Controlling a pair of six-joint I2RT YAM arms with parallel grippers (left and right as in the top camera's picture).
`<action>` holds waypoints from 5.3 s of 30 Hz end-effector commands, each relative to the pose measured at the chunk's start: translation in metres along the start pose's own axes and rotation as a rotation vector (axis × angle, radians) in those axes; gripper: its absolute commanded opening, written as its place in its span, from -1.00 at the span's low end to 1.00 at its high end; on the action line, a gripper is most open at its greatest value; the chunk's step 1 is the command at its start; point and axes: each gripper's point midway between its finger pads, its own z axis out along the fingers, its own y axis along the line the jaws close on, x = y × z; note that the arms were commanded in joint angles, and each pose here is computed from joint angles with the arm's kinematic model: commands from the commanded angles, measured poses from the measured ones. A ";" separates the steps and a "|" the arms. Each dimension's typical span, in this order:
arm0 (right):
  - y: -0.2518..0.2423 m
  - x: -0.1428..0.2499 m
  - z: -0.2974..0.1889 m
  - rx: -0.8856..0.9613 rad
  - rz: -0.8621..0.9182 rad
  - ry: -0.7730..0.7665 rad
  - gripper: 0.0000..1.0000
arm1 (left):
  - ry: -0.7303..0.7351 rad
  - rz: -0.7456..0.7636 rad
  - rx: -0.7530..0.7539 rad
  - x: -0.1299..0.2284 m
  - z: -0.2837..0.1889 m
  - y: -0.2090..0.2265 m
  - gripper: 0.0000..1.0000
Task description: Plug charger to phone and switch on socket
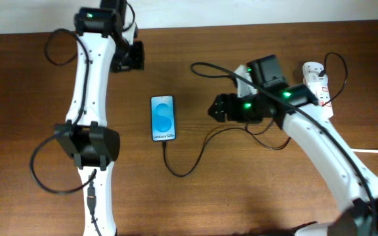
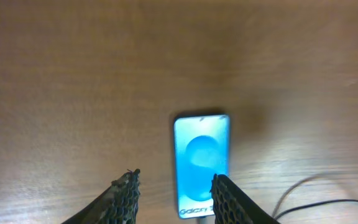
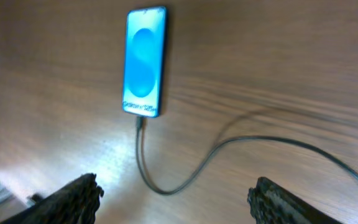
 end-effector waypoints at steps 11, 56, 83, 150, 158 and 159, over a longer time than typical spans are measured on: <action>-0.078 -0.016 -0.176 0.250 0.129 -0.431 0.69 | -0.237 0.188 0.180 -0.017 -0.090 -0.040 0.56; -0.428 -0.082 -0.177 0.338 0.733 -0.446 0.99 | -0.237 0.188 0.179 -0.017 -0.090 -0.040 0.99; -0.431 -0.071 -0.062 0.437 0.753 -0.188 0.99 | -0.237 0.188 0.179 -0.017 -0.090 -0.040 1.00; -0.428 -0.057 -0.024 0.437 0.722 -0.073 0.99 | -0.237 0.189 0.180 -0.017 -0.090 -0.041 0.99; -0.419 -0.051 -0.018 0.430 0.703 -0.026 0.99 | -0.237 0.188 0.180 -0.017 -0.090 -0.041 0.99; -0.417 -0.052 -0.016 0.429 0.694 -0.021 0.99 | -0.237 0.188 0.180 -0.017 -0.090 -0.041 0.99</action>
